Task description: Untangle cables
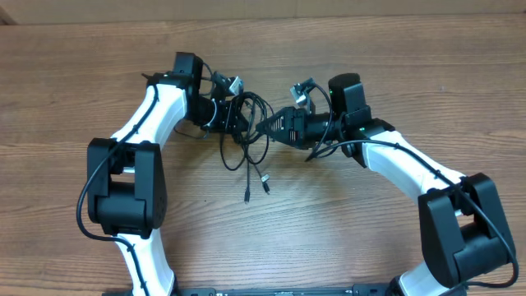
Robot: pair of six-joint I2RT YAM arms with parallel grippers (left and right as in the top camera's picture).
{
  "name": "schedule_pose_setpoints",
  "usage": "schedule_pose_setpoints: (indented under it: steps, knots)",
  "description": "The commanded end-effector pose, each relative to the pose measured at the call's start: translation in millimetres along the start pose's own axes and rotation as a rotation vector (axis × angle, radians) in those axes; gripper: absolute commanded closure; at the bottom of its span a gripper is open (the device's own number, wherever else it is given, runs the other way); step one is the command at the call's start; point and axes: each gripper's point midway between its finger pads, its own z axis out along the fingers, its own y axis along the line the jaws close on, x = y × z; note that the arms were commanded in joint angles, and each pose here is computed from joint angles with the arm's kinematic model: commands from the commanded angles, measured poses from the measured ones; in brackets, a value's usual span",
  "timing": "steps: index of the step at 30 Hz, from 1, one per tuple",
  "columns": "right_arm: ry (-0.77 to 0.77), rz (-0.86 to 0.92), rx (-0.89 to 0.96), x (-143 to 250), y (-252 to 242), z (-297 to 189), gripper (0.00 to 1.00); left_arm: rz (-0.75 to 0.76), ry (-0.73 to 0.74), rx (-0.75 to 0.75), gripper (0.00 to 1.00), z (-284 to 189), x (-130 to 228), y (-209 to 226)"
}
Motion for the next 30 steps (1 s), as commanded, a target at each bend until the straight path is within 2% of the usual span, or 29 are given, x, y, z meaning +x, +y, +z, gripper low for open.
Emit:
schedule_pose_setpoints:
  steps: [1,9,13,19,20,22,23,28,30]
  knots:
    - [-0.110,-0.071,0.187,-13.5,-18.8,7.9,0.13,-0.046,0.006,-0.038,0.96,2.6,0.5,4.1]
    - [-0.166,-0.138,0.227,-19.6,-12.7,20.3,0.13,-0.040,0.008,-0.040,0.96,4.0,0.6,3.0]
    - [-0.221,-0.132,0.288,-29.0,-21.9,16.0,0.18,-0.028,0.018,-0.030,0.96,7.5,2.3,-2.7]
    - [-0.249,-0.149,0.289,-35.5,-19.8,14.9,0.20,0.027,0.038,-0.022,0.96,16.9,5.1,-14.2]
    - [-0.251,-0.150,0.291,-36.0,-19.9,14.7,0.24,0.035,0.042,-0.021,0.96,18.3,5.6,-15.9]
    - [-0.263,-0.141,0.318,-37.3,-25.1,12.6,0.40,0.046,0.045,-0.021,0.96,19.5,6.1,-17.4]
    - [-0.273,-0.133,0.345,-38.3,-30.2,10.6,0.52,0.045,0.045,-0.021,0.96,19.4,6.2,-17.3]
    - [-0.275,-0.098,0.419,-34.6,-45.7,5.6,0.96,0.056,0.044,-0.024,0.95,18.9,6.0,-16.0]
    - [-0.273,-0.098,0.415,-34.4,-45.1,6.0,0.96,0.059,0.044,-0.024,0.91,19.0,5.9,-16.2]
